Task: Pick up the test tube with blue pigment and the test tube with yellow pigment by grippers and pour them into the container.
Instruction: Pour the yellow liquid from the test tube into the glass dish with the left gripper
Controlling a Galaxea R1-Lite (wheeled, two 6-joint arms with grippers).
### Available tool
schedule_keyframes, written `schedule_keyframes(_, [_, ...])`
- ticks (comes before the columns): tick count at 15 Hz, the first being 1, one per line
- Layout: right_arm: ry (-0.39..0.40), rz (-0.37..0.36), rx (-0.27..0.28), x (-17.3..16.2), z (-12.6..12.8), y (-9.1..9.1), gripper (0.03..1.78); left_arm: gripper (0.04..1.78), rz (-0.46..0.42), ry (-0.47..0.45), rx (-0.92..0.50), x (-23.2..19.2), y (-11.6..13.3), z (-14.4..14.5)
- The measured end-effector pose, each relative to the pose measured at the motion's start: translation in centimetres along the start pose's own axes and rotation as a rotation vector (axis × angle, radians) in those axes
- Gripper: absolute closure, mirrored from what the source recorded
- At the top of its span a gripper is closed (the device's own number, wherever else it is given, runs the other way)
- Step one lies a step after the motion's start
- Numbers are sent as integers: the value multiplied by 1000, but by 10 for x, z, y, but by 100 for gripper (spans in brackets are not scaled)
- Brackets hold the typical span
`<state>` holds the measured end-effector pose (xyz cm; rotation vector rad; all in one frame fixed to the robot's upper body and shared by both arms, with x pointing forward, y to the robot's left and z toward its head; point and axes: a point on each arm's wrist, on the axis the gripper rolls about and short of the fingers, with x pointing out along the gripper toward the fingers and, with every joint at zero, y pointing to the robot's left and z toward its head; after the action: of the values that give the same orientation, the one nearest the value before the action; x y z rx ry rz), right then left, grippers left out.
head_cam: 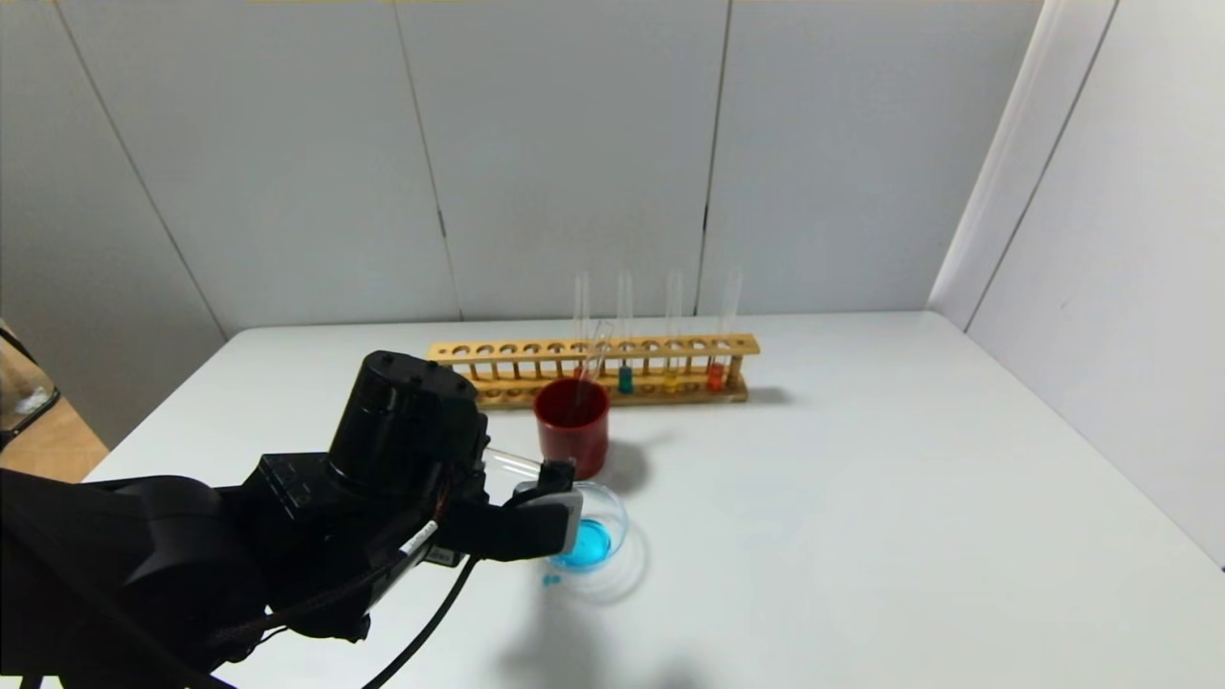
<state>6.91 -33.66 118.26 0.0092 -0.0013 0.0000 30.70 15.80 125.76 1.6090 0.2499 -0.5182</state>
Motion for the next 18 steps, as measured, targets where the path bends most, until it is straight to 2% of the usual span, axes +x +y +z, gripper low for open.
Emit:
schedule_keyframes(8, [0,0,0,0,0,0,8,155,-2,36,89,3,-3,5])
schedule_keyframes(18, [0,0,0,0,0,0,8,155,5,46,128,0,-6,19])
